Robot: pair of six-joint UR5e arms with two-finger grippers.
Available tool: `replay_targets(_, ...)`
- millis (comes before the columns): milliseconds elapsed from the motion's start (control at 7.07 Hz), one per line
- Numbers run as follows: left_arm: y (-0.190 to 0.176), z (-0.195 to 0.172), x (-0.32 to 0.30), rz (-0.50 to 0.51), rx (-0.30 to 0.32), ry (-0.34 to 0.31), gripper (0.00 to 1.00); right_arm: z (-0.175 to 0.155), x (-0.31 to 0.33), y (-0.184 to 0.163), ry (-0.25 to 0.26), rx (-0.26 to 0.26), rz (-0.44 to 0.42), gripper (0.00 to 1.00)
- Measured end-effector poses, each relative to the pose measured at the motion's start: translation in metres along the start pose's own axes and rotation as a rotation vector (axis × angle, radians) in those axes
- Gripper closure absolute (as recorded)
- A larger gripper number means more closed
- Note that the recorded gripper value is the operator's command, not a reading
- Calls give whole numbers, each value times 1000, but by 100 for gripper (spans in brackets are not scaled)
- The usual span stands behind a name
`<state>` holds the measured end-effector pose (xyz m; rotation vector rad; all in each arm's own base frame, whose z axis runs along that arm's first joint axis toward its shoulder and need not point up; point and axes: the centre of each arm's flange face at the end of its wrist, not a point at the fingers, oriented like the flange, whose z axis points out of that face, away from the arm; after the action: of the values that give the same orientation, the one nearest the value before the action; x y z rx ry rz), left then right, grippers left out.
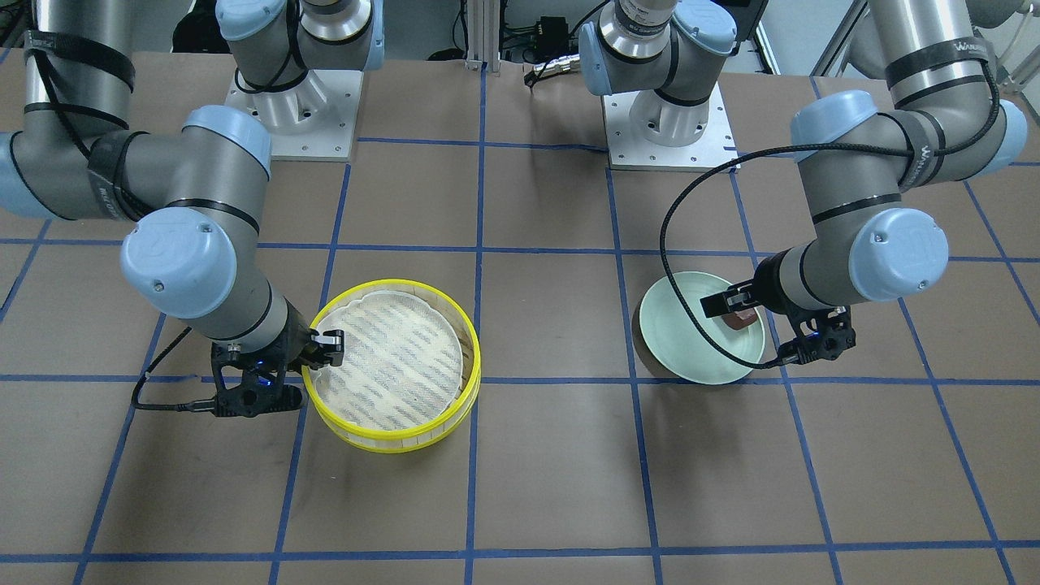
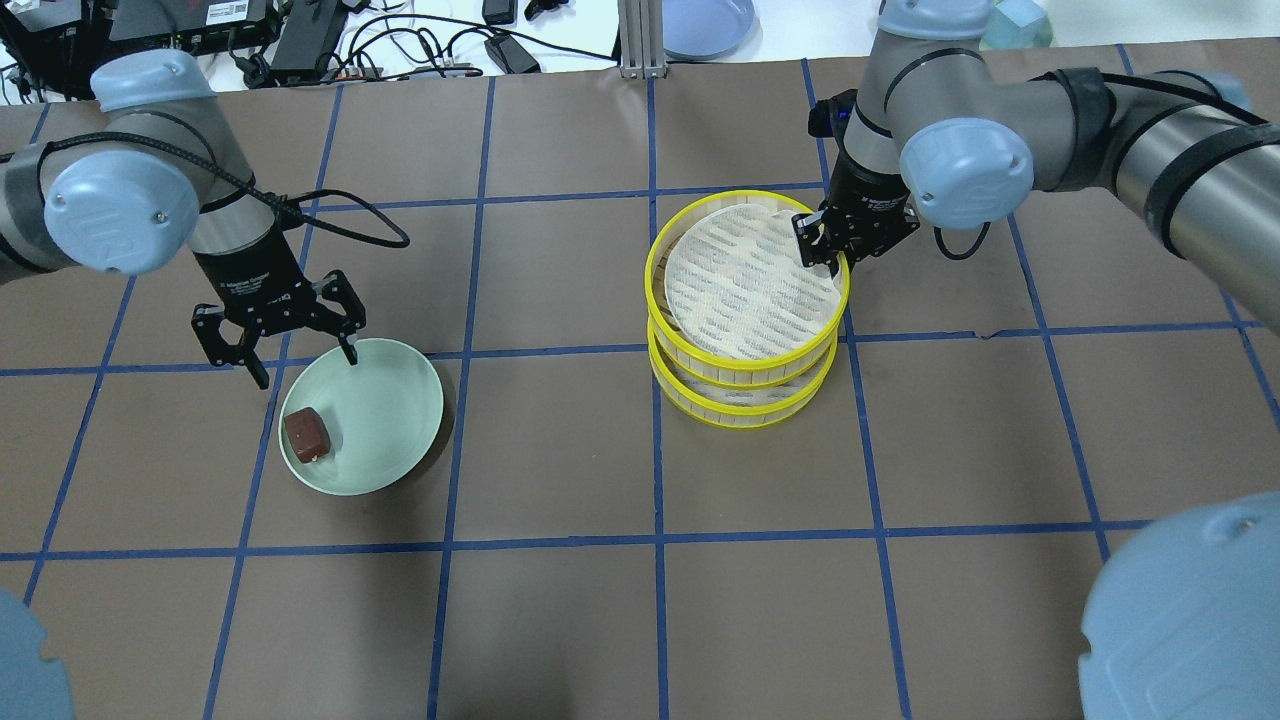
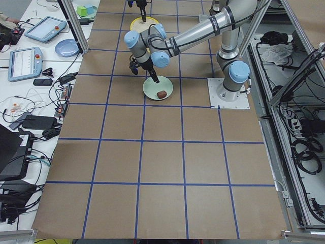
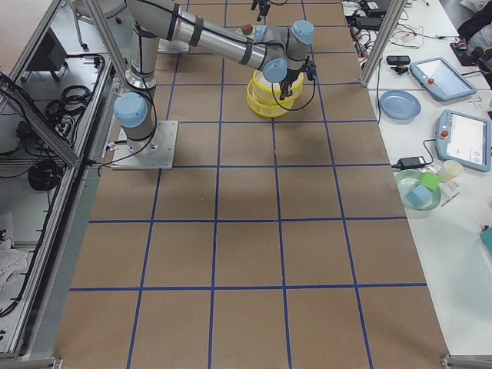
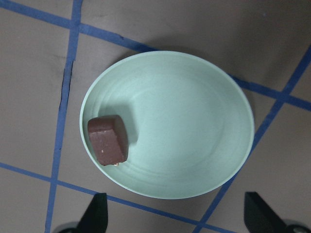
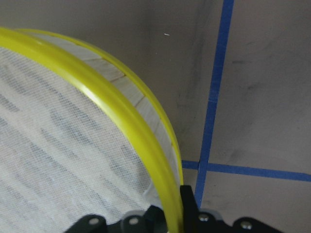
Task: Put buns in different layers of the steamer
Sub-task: 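Grasp brown bun with left gripper while right gripper releases steamer and rises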
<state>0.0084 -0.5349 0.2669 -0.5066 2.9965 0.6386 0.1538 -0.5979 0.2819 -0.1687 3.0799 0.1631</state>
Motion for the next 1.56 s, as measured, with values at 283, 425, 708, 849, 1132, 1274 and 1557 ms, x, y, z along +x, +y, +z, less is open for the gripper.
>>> replay_targets(283,-14,30,-23,-9,-62,1,2,6,-1,2,8,-12,-20,100)
replay_targets(425,-21,40,-27,-13,-76,1,2,9,-1,4,11,-17,-25,100)
replay_targets(708,-34,59,-27,-16,-100,2,5,18,-1,9,11,-29,-26,100)
replay_targets(849,-41,69,-26,-15,-109,2,30,19,-1,10,11,-31,-26,100)
replay_targets(1132,-49,79,-25,-13,-115,1,100,19,-1,11,13,-31,-25,0)
replay_targets(1274,-50,79,-25,-12,-113,1,100,14,-1,12,14,-25,-22,0)
replay_targets(1557,-51,72,-26,-10,-97,1,100,-32,-3,22,16,47,-26,0)
